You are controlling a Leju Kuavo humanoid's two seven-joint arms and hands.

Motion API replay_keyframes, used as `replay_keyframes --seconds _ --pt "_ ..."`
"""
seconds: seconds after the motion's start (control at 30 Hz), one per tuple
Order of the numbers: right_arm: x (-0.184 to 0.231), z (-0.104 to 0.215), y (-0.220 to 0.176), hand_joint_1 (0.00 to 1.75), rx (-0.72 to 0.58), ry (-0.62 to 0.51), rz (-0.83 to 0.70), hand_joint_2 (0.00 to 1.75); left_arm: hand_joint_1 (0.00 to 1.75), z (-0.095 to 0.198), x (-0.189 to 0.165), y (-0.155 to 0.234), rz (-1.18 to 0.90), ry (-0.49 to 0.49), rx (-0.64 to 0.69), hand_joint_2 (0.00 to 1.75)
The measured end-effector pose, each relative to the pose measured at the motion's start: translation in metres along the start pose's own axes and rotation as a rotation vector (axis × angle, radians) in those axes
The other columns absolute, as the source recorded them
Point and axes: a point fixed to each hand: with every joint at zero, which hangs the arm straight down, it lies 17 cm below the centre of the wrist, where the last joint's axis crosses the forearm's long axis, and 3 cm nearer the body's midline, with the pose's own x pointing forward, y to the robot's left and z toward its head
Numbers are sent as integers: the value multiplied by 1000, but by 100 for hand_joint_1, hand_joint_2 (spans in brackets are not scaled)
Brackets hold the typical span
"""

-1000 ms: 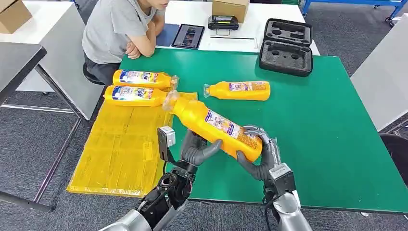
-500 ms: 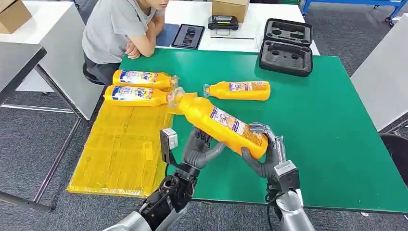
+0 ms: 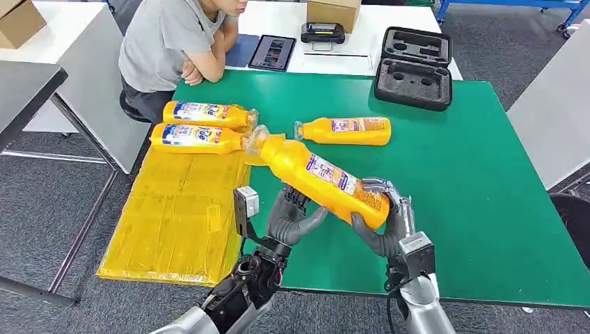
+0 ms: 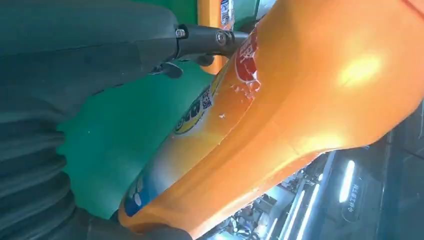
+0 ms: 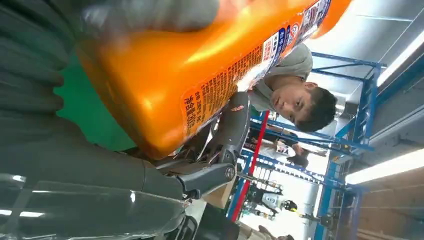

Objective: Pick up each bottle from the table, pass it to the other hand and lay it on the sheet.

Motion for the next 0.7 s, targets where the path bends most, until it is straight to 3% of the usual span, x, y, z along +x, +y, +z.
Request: replay_keyframes --seconds 0.33,0.7 --pt "-5 7 12 152 23 20 -29 175 0 -1 0 0 6 -1 8 175" --pt "-7 8 16 147 27 28 -42 175 0 -2 2 1 2 -7 9 175"
